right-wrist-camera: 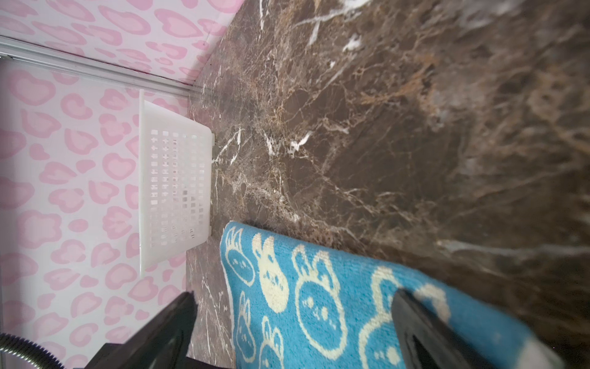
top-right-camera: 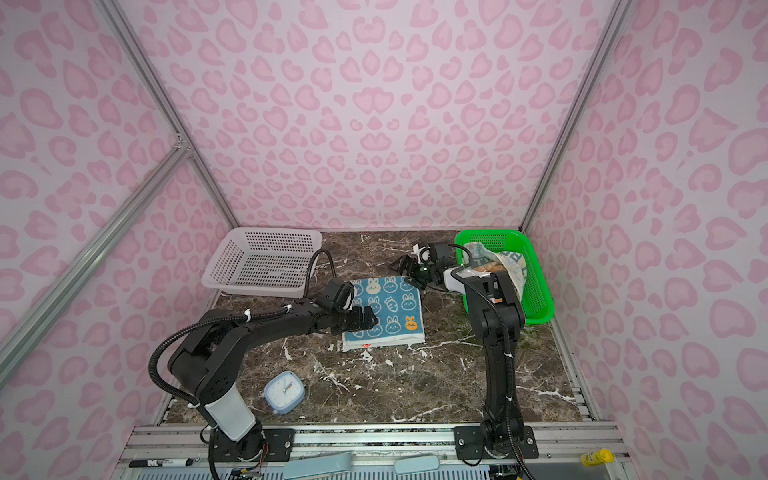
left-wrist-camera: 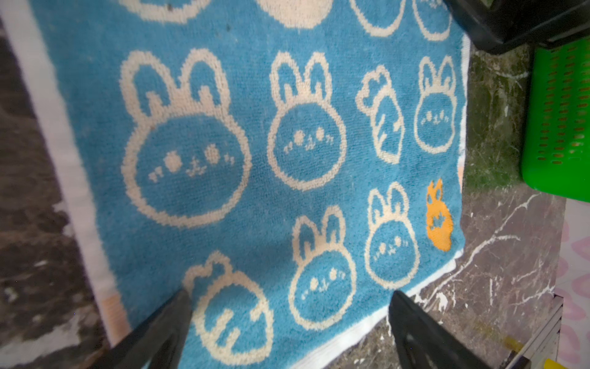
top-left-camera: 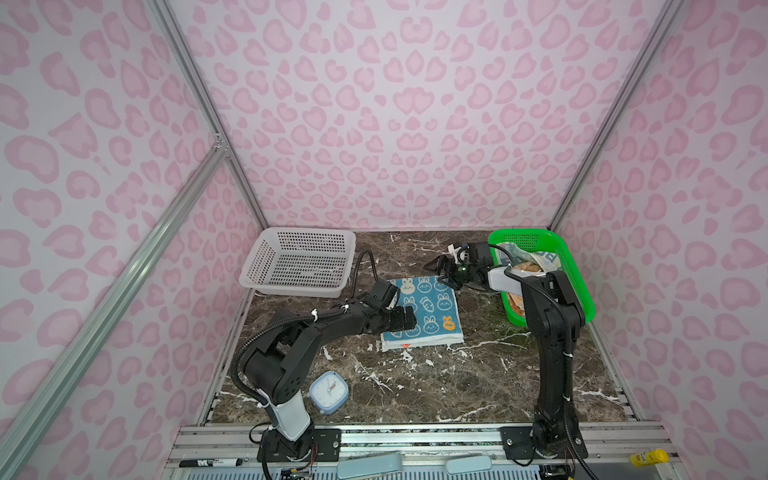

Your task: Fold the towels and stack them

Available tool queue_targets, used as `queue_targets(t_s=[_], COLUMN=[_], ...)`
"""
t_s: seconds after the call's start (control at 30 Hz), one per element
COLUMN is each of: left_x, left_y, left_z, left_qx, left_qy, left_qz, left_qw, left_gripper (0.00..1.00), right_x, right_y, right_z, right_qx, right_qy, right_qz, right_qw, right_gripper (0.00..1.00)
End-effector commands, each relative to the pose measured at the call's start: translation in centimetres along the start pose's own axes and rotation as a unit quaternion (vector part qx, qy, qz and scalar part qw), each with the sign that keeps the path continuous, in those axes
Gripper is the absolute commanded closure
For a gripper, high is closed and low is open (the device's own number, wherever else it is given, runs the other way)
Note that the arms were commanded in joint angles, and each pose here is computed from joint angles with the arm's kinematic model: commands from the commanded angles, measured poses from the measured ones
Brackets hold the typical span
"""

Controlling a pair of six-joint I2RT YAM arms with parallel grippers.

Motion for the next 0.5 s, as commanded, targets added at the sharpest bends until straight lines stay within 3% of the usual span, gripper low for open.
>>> queue_targets(t_s=[0.0,0.27,0.47], left_x=[1.9,0.2,0.4], left_y=[-2.7,3.9,10.9], left_z=[-0.1,-4.1,-5.4], left_qx=[0.054,-0.016,-0.081], left_qy=[0.042,0.030,-0.027], left_qz=[-0.001,0.016,-0.051], left_qw=[0.998,0.999,0.995], left_gripper=[0.02,0.02,0.02], right_x=[-1.8,-0.1,1.2], right_y=[-0.2,0.1,0.0], right_z=[-0.1,-3.0,-3.4], right_qx=[0.005,-0.005,-0.018], right_qy=[-0.041,-0.077,-0.040], right_qz=[-0.009,-0.052,-0.030], right_qw=[0.999,0.996,0.999], right_gripper=[0.02,0.02,0.02])
Point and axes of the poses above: each gripper's point midway between its finger pads, its own z axis out along the fingers, its own x axis along the line the jaws close on, y = z × x, the point moved 1 cm from there along -z, back along the fingers, and after that the axes turned 15 degrees about z, right-handed, at the moved point
